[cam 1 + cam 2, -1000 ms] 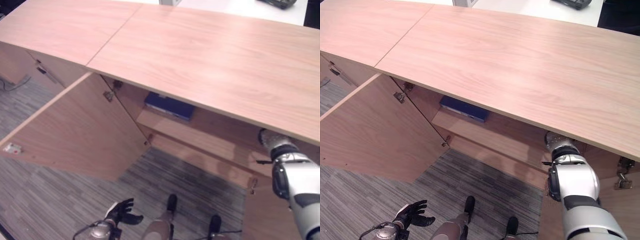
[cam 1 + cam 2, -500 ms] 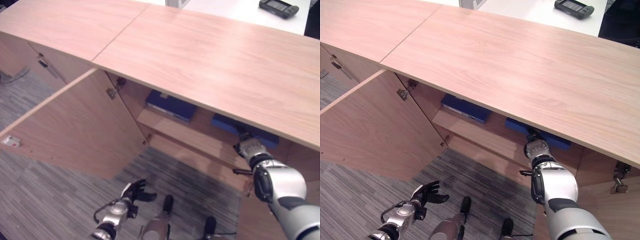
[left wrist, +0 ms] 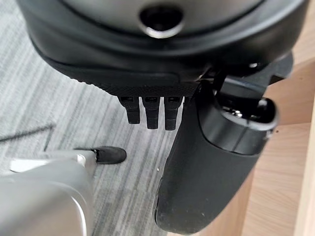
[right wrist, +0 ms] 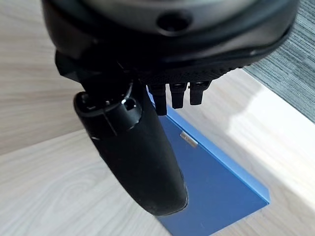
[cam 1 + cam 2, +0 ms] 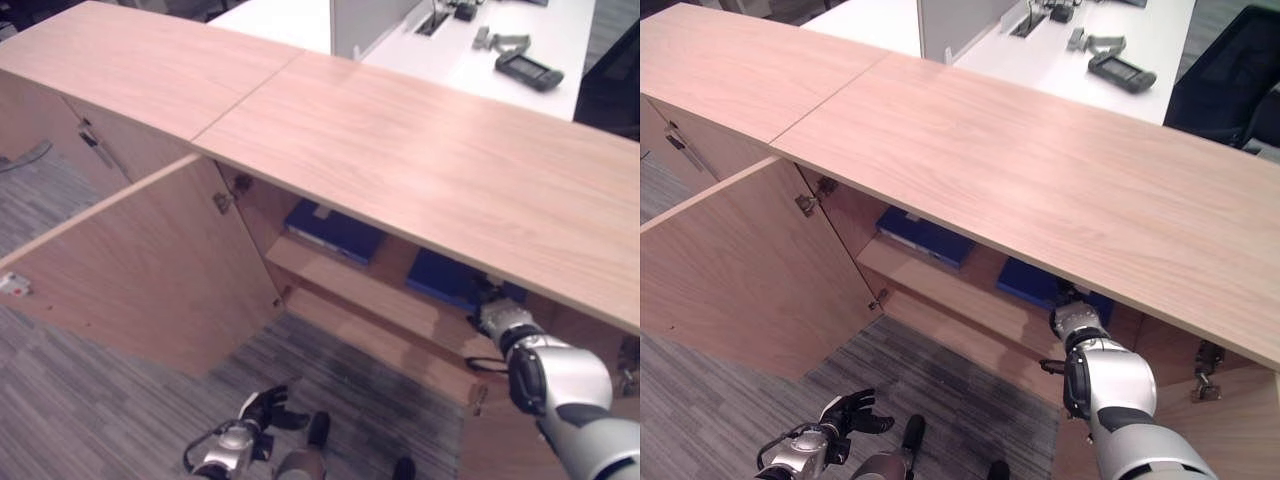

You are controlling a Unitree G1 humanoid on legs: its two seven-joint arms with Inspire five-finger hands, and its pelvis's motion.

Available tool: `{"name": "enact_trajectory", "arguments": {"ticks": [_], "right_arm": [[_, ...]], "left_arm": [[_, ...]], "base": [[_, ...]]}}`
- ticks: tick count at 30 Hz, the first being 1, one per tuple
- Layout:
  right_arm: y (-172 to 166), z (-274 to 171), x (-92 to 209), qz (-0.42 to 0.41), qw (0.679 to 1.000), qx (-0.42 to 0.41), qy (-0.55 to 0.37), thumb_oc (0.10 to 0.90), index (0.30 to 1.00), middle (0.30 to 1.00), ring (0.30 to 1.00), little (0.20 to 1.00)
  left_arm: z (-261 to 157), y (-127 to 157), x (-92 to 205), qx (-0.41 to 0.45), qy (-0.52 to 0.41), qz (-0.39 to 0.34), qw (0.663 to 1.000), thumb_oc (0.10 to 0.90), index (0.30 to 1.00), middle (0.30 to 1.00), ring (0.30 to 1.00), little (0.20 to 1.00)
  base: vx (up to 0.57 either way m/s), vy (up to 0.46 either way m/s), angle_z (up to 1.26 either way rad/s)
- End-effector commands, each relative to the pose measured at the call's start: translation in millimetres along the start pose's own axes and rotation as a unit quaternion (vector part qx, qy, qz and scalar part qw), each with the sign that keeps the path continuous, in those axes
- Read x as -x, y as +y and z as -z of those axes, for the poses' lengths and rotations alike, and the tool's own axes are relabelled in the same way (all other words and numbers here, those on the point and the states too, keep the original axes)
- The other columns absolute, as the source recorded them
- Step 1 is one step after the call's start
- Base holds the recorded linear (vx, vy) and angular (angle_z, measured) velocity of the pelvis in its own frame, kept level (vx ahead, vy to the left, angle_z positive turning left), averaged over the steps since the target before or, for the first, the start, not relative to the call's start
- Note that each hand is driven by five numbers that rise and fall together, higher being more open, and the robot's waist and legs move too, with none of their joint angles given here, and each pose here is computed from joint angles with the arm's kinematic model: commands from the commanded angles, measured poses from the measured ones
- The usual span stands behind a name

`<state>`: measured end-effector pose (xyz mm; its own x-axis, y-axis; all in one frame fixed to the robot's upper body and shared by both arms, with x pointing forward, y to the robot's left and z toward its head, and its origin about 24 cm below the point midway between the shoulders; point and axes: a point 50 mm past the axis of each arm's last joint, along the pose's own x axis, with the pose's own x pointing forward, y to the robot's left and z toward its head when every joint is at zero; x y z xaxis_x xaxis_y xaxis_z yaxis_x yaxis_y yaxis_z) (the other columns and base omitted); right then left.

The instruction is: Put the empty folder in the office cabinet

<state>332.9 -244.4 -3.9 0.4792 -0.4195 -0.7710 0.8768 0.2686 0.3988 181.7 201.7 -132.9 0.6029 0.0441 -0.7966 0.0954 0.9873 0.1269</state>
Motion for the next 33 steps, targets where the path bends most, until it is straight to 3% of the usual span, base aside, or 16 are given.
{"name": "enact_trajectory", "arguments": {"ticks": [1, 11, 20, 22, 27, 31, 33], "right_arm": [[-4.4, 8.6, -2.0, -0.018, 1.000, 0.011, -0.017, 0.800, 0.900, 0.900, 0.900, 0.900], [-32.0, 81.6, -0.2, -0.025, 0.997, 0.060, 0.044, 0.800, 0.900, 0.900, 0.900, 0.900], [-32.3, 117.8, 14.1, -0.098, 0.990, 0.081, 0.062, 0.800, 0.900, 0.900, 0.900, 0.900], [-27.4, 115.9, 20.6, -0.153, 0.981, 0.110, 0.036, 0.800, 0.900, 0.900, 0.900, 0.900], [-31.0, 93.0, 22.2, -0.228, 0.953, 0.199, -0.028, 0.800, 0.900, 0.900, 0.900, 0.900], [-66.8, 66.0, 31.6, -0.321, 0.867, 0.364, -0.117, 0.800, 0.900, 0.900, 0.900, 0.900], [-77.0, 63.2, 30.7, -0.317, 0.858, 0.385, -0.123, 0.800, 0.900, 0.900, 0.900, 0.900]], "left_arm": [[-21.0, -5.9, -7.3, -0.005, -0.016, -0.020, 1.000, 0.800, 0.900, 0.900, 0.900, 0.900], [-42.2, -5.5, -12.8, 0.031, -0.013, -0.054, 0.998, 0.800, 0.900, 0.900, 0.900, 0.900], [-54.1, -10.5, -14.6, 0.055, -0.018, -0.057, 0.997, 0.800, 0.900, 0.900, 0.900, 0.900], [-53.4, -11.3, -14.0, 0.061, -0.025, -0.054, 0.996, 0.800, 0.900, 0.900, 0.900, 0.900], [-44.3, -6.8, -10.9, 0.062, -0.038, -0.048, 0.996, 0.800, 0.900, 0.900, 0.900, 0.900], [-28.1, 11.7, 3.2, 0.075, -0.088, -0.031, 0.993, 0.800, 0.900, 0.900, 0.900, 0.900], [-19.8, 12.1, 6.9, 0.072, -0.088, -0.024, 0.993, 0.800, 0.900, 0.900, 0.900, 0.900]], "base": [[0.06, 0.020, -0.04], [0.07, 0.012, -0.13], [0.03, 0.015, -0.12], [0.01, 0.024, -0.06], [0.00, 0.006, -0.04], [0.00, 0.000, 0.00], [0.00, 0.000, 0.00]]}}
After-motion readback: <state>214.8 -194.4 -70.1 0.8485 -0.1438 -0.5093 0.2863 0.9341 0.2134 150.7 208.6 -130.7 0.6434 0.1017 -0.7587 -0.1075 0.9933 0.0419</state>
